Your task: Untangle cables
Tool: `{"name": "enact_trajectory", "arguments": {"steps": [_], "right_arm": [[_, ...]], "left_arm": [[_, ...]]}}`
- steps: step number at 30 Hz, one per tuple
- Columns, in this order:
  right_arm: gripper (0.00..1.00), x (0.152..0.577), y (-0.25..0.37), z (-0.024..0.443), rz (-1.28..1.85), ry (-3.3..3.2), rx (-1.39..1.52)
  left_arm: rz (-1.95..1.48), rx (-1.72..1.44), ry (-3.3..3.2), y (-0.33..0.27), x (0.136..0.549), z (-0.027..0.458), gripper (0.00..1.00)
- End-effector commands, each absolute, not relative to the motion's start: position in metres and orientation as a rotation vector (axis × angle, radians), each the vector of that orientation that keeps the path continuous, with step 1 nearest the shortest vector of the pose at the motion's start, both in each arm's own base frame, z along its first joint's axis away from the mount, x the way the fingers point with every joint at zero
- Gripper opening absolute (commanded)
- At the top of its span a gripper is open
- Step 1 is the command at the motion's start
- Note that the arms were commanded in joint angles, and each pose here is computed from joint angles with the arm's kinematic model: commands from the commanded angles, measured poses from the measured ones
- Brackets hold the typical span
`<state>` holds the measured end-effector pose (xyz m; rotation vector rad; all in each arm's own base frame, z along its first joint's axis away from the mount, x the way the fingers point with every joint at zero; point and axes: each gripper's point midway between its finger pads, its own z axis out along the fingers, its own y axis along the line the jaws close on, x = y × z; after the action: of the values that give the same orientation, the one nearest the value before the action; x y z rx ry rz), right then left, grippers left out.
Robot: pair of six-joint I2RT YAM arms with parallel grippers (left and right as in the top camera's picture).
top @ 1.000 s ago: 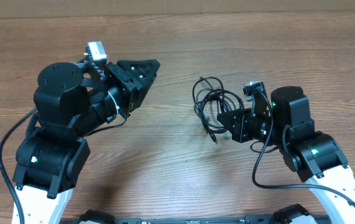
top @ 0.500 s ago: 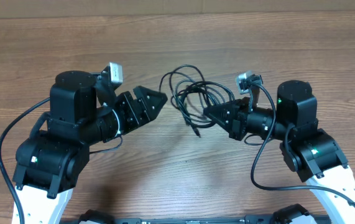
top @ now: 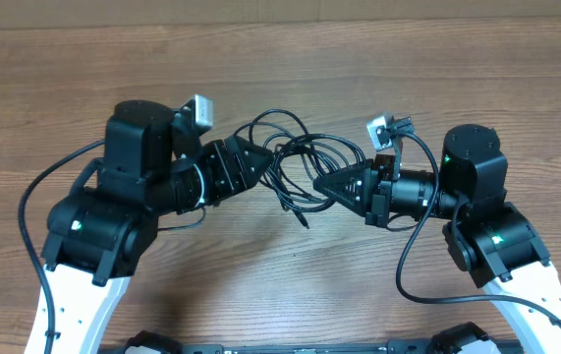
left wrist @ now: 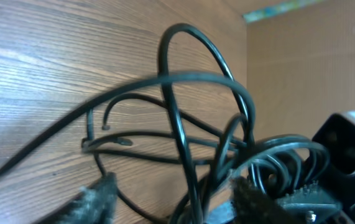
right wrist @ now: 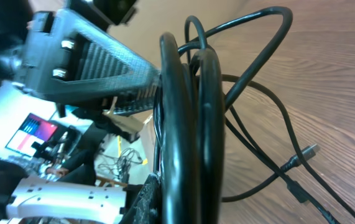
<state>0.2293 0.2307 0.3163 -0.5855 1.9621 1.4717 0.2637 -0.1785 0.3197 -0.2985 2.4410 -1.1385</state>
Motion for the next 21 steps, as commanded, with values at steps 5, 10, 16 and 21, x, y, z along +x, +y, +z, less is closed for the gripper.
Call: {"name": "enact_trajectory", "arguments": {"steps": [5, 10, 16, 21], "right_arm": [[0.04, 0.2208, 0.2317, 0.3246, 1.512, 1.928, -0.628], [0.04, 0.2174, 0.2324, 0.3258, 1.531, 1.922, -0.646], [0.04, 0.2161, 0.2328, 0.3261, 1.538, 1.921, -0.652], [0.04, 0.2163, 0.2328, 0.3259, 1.537, 1.921, -0.651]], "left_arm": [[-1.162, -0.247, 2.421, -0.1872, 0.2689, 0.3265, 0.31], [-1.175, -0.263, 2.411, -0.1882, 0.2712, 0.3285, 0.31], [-1.194, -0.282, 2.415, -0.1904, 0.2712, 0.3287, 0.28], [-1.207, -0.265, 2.417, -0.1958, 0.2685, 0.3299, 0.14]]}}
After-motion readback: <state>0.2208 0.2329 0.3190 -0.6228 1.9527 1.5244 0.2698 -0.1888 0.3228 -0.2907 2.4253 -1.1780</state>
